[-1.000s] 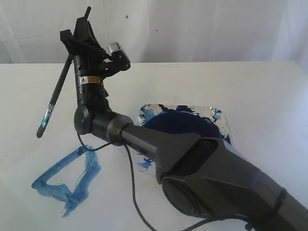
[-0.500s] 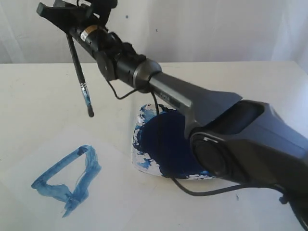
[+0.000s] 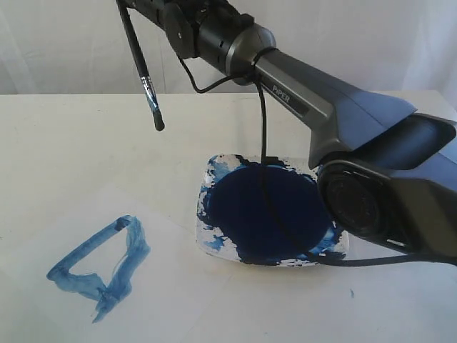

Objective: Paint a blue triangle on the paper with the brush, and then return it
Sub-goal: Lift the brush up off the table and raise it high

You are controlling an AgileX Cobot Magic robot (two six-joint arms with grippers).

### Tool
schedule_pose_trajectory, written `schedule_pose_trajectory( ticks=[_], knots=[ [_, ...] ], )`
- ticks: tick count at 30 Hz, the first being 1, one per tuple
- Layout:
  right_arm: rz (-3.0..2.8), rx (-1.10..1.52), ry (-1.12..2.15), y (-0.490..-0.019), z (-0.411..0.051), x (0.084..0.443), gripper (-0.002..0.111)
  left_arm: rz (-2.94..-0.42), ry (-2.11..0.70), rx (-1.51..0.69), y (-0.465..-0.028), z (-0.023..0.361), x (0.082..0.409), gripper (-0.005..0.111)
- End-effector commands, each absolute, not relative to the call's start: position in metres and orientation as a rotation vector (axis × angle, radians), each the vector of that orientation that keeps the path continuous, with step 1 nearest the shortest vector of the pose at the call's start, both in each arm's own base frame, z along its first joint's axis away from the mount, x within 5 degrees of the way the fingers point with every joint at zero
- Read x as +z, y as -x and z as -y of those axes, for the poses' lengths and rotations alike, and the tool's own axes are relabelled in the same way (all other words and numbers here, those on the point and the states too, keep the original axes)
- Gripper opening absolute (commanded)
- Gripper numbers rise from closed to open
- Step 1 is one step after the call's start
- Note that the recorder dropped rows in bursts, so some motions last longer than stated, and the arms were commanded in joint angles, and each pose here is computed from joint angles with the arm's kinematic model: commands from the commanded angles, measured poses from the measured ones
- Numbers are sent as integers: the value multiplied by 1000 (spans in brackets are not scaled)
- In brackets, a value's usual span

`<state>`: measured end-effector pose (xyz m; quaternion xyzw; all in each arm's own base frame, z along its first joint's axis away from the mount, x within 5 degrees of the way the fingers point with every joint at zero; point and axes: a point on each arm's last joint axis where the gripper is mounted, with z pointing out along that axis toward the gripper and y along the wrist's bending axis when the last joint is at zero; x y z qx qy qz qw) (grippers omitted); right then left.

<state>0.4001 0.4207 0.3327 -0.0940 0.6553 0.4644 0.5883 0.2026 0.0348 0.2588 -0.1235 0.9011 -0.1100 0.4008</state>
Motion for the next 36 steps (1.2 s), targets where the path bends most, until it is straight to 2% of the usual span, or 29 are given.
schedule_pose_trajectory(
  ticks=[1,6,24,36],
  knots=[
    [-1526,1068,203,-406,-411,339,0,-2296,153,-377,-210,-18,253,0],
    [-1524,1047,185,-416,-401,339,0,-2294,27,-425,-215,-5,250,0],
    [-1816,869,145,-444,-365,317,0,-2289,48,-436,-216,-5,249,0],
    [-1951,638,276,-444,-329,339,0,-2306,74,-462,-220,-5,244,0]
  ],
)
